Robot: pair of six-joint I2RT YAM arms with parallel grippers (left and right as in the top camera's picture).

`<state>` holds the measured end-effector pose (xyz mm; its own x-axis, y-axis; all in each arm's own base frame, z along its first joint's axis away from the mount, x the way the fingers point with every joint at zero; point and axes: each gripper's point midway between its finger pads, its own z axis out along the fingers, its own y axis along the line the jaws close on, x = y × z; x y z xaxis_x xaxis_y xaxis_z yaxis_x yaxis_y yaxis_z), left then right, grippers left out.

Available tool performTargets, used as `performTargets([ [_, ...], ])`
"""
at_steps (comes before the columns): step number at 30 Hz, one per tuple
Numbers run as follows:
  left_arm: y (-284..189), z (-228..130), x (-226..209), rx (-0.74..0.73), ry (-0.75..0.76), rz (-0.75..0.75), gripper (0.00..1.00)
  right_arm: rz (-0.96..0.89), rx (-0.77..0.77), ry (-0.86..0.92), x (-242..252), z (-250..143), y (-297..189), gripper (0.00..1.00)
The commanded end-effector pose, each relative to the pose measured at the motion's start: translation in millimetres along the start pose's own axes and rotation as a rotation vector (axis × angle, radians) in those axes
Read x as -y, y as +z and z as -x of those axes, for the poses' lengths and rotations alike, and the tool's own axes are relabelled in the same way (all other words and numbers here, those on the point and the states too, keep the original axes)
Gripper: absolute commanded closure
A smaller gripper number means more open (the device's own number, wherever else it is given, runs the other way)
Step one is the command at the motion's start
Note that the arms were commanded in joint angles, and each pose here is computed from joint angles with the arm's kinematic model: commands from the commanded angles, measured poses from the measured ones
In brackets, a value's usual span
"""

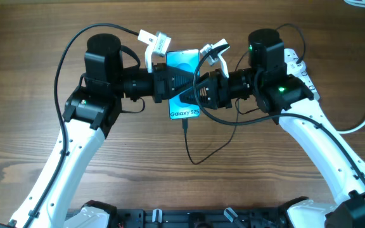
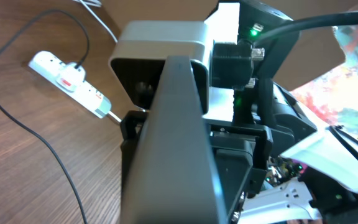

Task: Plug charger to phone and switch on socket

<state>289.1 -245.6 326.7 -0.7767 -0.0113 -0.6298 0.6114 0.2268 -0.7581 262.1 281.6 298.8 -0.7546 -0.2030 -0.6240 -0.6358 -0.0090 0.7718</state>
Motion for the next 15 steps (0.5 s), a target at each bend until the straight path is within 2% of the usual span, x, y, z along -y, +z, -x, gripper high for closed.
performTargets([
  [1, -1.5, 6.5, 5.2, 0.024, 0.049, 0.013, 0.96, -0.025, 0.009, 0.008, -1.5, 1.6, -0.5, 0.68],
  [6, -1.5, 6.5, 5.1, 0.024, 0.049, 0.013, 0.96, -0.026, 0.005, 0.045, -0.9, -0.5, -0.5, 0.69],
  [13, -1.7, 8.1, -1.0, 0.037, 0.038, 0.046, 0.96, -0.026, 0.004, 0.049, -0.7, -0.9, -0.5, 0.85],
  [15, -1.9, 9.3, -3.7, 0.045, 0.036, 0.062, 0.96, -0.026, 0.005, 0.046, -0.9, -0.5, -0.5, 0.86],
])
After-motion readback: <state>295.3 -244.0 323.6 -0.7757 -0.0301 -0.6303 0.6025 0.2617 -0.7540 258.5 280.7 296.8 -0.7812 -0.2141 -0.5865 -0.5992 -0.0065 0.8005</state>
